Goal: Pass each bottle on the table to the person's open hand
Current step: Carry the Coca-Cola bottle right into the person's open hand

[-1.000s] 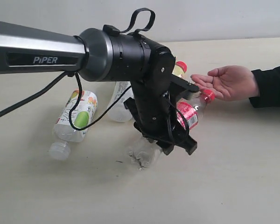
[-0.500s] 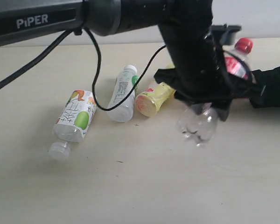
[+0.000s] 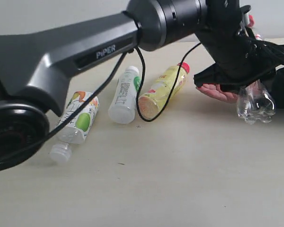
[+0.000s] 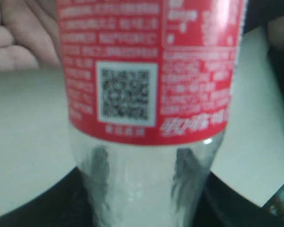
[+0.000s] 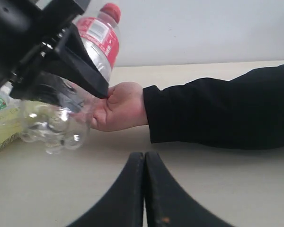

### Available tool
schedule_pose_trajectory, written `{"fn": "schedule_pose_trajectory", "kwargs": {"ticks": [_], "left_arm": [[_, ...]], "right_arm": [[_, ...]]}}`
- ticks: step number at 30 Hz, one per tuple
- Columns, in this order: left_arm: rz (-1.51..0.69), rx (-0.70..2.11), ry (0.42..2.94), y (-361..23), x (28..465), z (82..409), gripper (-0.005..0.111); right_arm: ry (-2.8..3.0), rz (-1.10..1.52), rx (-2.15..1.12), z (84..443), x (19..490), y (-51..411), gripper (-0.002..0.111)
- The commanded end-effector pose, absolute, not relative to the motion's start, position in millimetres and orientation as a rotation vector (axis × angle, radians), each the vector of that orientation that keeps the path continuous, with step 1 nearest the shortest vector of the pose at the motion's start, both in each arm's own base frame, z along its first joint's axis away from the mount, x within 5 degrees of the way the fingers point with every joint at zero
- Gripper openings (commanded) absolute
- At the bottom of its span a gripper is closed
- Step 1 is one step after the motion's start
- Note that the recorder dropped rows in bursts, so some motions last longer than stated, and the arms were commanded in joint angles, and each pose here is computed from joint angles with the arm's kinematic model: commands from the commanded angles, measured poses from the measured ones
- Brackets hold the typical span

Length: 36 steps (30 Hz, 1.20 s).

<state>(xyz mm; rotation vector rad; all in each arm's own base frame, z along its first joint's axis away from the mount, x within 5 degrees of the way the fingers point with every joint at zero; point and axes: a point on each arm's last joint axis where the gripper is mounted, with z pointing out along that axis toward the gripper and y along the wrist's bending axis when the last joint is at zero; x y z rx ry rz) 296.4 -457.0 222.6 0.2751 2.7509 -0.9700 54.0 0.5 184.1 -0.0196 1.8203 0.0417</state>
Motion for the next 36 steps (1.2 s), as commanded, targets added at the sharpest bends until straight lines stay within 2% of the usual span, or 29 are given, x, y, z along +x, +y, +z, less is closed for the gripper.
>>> {"fn": "schedule_pose_trajectory", "kwargs": {"ticks": [1, 7, 23, 25, 29, 31, 36], "left_arm": [[-1.104, 0.016, 2.745, -455, 323, 202, 0.0], [-1.054, -0.048, 2.753, -440, 345, 188, 0.0], [-0.986, 0.016, 2.689, -438, 352, 186, 0.0], [-0.976, 0.013, 2.703, -439, 352, 178, 0.006], [-1.023, -0.036, 2.726, -443, 352, 165, 0.037], [-1.03, -0.041, 2.718, -443, 353, 164, 0.048], [-1.031, -0.038, 2.715, -443, 353, 164, 0.057]], "right_arm": [[1.808, 0.046, -0.012, 184, 54, 1, 0.0], [1.808, 0.046, -0.012, 184, 54, 1, 0.0], [1.808, 0.046, -0.012, 184, 54, 1, 0.0], [1.808, 0.046, -0.012, 184, 54, 1, 0.0], [1.81, 0.046, -0.012, 184, 54, 0, 0.0], [1.81, 0.046, -0.012, 184, 54, 0, 0.0], [1.81, 0.046, -0.012, 184, 54, 0, 0.0]]}}
